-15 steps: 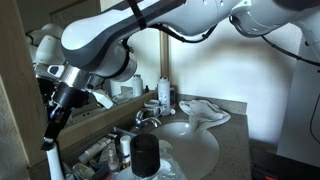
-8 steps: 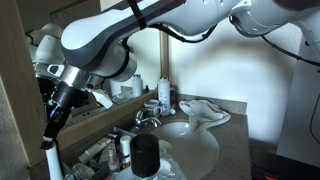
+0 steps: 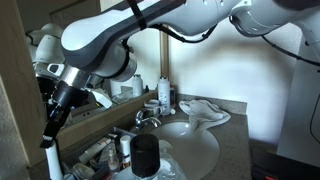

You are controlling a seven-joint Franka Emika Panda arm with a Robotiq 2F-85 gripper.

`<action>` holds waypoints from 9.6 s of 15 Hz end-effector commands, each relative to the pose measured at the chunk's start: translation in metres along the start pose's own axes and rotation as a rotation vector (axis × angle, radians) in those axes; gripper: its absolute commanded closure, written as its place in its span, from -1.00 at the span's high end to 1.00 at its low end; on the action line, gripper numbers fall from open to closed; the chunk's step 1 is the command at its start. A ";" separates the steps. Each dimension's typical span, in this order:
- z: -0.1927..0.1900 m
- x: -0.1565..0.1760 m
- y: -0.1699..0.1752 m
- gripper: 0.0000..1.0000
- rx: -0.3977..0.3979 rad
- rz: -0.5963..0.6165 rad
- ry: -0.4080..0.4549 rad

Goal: Attach the electric toothbrush to its charging port

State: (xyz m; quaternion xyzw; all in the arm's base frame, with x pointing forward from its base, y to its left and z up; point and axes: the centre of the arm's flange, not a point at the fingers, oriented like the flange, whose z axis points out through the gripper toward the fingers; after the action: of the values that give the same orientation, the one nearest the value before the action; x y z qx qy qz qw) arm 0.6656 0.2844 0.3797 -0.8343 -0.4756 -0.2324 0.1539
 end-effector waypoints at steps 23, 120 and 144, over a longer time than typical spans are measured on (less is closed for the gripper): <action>0.005 -0.009 0.001 -0.75 -0.052 -0.021 0.004; -0.010 -0.011 -0.001 1.00 -0.007 -0.505 -0.224; -0.208 -0.158 0.078 1.00 -0.383 0.267 -0.324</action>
State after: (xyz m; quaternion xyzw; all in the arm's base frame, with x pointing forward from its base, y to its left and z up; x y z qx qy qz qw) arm 0.6545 0.0600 0.4433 -0.9041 -0.3915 -0.1673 -0.0361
